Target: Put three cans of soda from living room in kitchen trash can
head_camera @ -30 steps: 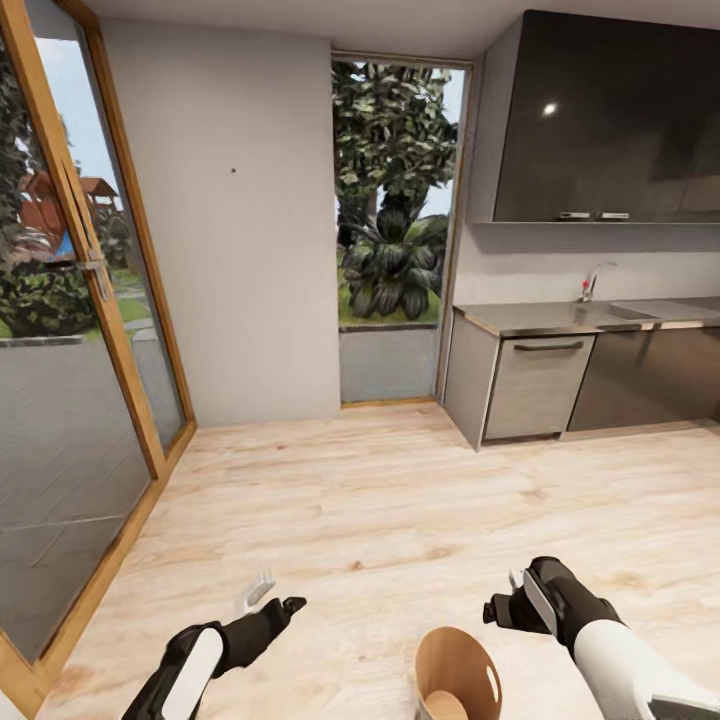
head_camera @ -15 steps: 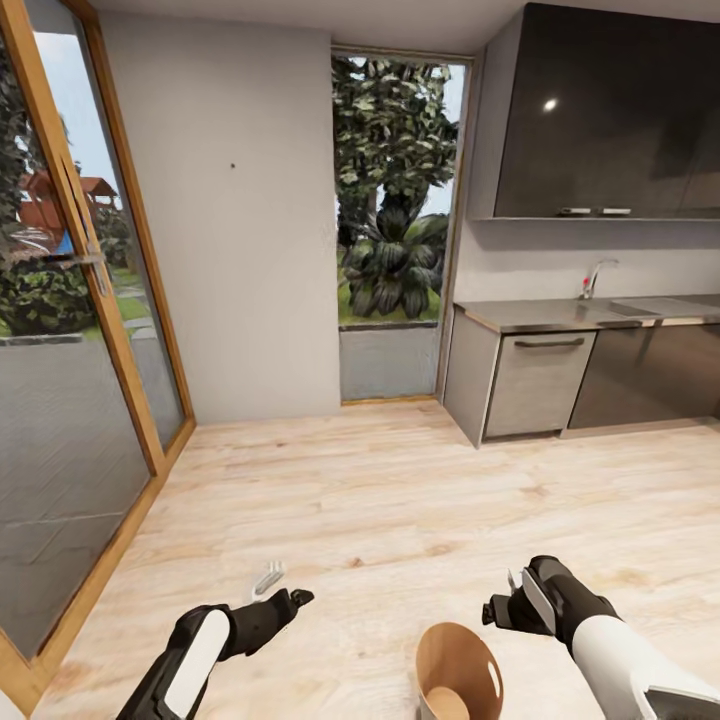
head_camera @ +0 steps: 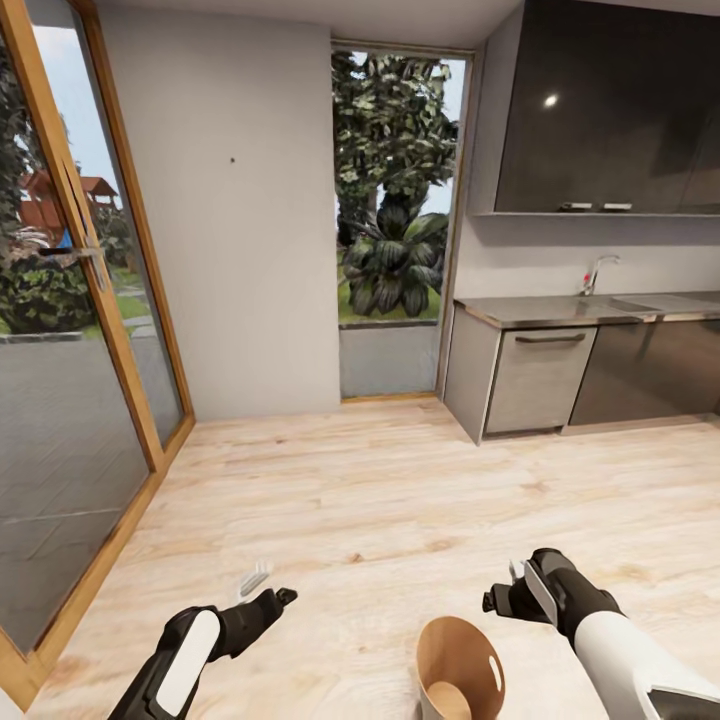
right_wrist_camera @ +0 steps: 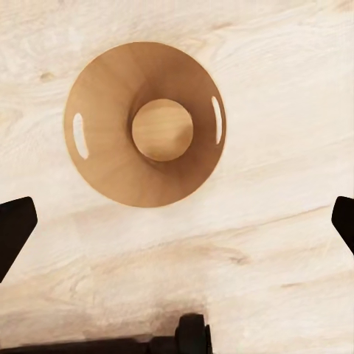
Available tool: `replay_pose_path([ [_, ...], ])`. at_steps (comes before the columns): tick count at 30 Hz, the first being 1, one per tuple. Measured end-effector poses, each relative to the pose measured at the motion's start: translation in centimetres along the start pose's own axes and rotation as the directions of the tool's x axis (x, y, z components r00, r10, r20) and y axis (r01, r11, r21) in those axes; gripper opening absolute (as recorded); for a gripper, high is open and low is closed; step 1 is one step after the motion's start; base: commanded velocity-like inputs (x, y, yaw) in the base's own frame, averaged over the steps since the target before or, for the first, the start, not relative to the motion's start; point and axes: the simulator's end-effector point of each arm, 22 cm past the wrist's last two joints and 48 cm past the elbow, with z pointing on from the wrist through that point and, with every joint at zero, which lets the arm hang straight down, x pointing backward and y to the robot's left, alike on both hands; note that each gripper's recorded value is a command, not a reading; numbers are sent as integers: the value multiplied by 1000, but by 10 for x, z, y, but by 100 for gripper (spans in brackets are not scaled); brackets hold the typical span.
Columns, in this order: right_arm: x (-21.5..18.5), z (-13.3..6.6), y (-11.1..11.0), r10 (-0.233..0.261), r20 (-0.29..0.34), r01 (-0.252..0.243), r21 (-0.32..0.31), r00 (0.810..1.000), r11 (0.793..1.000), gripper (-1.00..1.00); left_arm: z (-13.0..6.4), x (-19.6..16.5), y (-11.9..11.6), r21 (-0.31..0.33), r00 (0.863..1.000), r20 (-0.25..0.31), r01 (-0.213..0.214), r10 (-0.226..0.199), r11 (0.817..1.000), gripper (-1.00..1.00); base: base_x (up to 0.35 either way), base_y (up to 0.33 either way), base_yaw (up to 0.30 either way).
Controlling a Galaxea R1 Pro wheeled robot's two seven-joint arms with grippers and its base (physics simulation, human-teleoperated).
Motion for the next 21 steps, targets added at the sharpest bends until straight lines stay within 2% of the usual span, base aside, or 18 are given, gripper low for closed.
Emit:
replay_pose_path([
  [3, -3, 4, -3, -1, 22, 1, 3, 1000, 1000, 100, 4, 3, 6, -8, 1000, -2, 0, 0, 1000, 100, 0, 0, 0],
  [5, -11, 6, -5, -2, 56, 2, 5, 998, 1000, 100, 7, 6, 12, -40, 1000, -7, -1, 1, 999, 100, 0, 0, 0],
  [11, -15, 13, -6, -3, 80, 2, 5, 997, 1000, 100, 16, 14, 24, -78, 1000, -14, -4, 3, 997, 100, 0, 0, 0],
  [17, -29, 19, -6, -10, 153, 9, 5, 988, 1000, 100, 40, 35, 31, -115, 996, -81, -38, 29, 993, 100, 0, 0, 0],
  [21, -29, 25, -7, -11, 168, 10, 5, 986, 1000, 100, 48, 41, 36, -119, 995, -93, -42, 31, 992, 100, 0, 0, 0],
])
